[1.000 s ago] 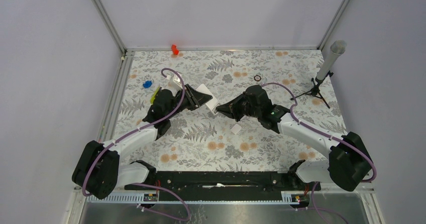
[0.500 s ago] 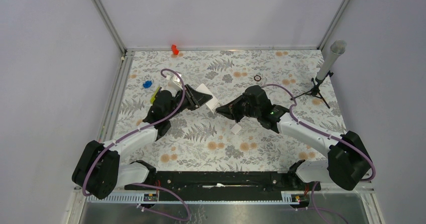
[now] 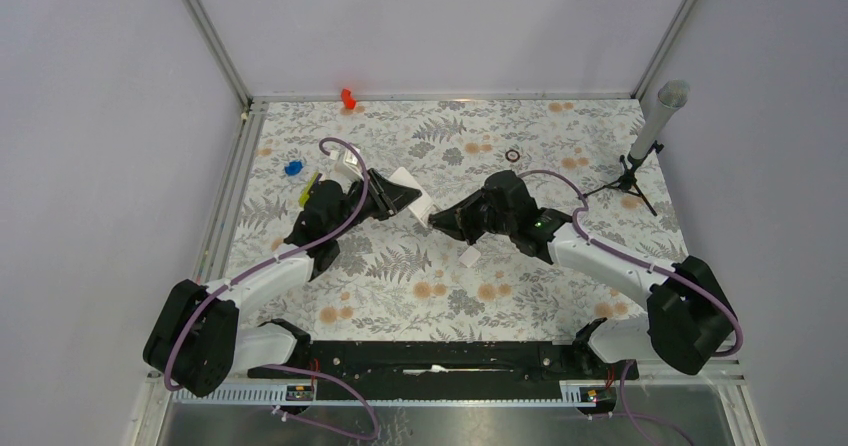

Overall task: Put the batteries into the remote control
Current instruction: Load the battery into the remote control.

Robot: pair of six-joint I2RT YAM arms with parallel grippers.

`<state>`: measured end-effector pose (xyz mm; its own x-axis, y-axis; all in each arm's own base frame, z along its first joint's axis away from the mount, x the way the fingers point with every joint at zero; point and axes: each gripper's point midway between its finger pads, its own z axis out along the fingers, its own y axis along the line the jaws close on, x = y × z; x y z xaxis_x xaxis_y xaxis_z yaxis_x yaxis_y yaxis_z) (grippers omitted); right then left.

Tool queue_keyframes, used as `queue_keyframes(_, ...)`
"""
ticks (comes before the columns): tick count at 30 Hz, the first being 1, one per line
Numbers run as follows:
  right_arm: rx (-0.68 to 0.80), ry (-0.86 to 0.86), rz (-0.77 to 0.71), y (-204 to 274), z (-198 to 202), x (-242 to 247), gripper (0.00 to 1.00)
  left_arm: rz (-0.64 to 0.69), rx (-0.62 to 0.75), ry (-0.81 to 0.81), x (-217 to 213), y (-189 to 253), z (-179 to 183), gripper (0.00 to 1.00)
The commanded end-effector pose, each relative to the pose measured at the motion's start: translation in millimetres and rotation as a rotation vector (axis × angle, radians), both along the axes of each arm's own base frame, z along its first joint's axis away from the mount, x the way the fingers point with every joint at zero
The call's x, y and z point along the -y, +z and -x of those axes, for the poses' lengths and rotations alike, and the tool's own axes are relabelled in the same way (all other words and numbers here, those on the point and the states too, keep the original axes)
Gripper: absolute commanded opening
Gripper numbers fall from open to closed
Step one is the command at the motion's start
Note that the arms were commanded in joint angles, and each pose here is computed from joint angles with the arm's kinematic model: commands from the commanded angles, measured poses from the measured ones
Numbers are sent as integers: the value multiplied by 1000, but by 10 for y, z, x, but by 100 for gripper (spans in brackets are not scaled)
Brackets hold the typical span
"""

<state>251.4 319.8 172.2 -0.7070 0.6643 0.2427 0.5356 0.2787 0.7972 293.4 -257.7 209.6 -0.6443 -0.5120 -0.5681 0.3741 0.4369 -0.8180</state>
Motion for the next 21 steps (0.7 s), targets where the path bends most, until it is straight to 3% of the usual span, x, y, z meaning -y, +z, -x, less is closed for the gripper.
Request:
queue_keyframes(1, -37, 1, 15, -100, 37, -15, 26, 38, 84, 2, 14, 301, -13, 0)
queue_keyframes(21, -27, -6, -5, -51, 31, -11, 32, -33, -44, 19, 13, 164, -71, 0)
